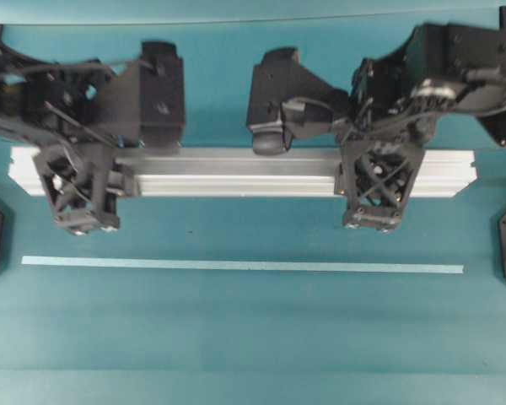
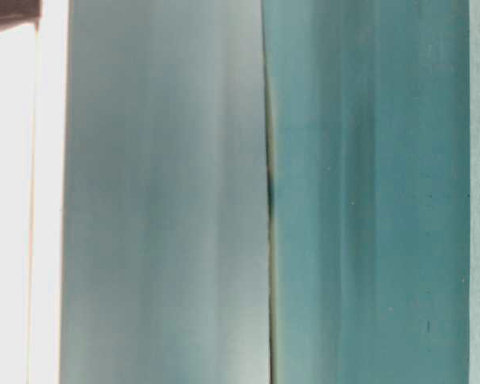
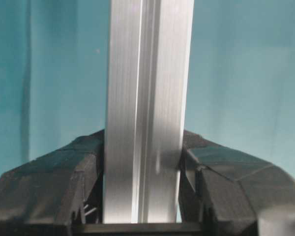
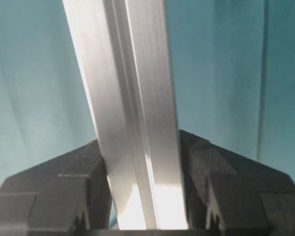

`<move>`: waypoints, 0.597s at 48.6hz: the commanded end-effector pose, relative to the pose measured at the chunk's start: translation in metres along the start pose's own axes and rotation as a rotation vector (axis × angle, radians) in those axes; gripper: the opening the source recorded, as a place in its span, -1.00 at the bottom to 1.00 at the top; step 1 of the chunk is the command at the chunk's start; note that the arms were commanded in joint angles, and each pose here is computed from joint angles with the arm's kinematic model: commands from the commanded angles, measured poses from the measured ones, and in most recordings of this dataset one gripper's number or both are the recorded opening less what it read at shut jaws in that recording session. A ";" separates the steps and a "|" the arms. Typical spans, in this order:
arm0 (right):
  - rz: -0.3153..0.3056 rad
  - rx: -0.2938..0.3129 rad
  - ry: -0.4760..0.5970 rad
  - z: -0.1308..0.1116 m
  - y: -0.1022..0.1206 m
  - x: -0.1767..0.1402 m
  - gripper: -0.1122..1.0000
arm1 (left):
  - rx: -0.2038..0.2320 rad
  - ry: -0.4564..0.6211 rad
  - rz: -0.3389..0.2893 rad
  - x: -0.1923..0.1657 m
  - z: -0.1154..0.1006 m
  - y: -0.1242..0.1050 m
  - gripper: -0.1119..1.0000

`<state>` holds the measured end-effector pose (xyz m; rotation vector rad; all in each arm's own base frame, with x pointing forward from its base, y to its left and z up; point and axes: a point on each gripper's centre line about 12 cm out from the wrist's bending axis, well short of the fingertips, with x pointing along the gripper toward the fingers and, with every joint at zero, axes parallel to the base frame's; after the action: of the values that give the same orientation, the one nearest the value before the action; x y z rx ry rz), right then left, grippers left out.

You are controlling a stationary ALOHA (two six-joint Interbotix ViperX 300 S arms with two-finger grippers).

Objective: Lift the metal rail with both hands.
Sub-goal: 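Lower the rail with both grippers back onto the table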

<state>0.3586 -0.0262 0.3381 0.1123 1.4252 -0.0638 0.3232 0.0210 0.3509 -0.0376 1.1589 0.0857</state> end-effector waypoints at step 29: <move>-0.001 0.004 -0.046 -0.014 0.001 0.120 -0.08 | 0.029 0.061 -0.010 0.123 -0.030 -0.010 -0.15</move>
<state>0.3573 -0.0200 0.2243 0.1068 1.4058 -0.0628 0.3385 0.0162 0.2297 -0.0262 1.2512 0.0649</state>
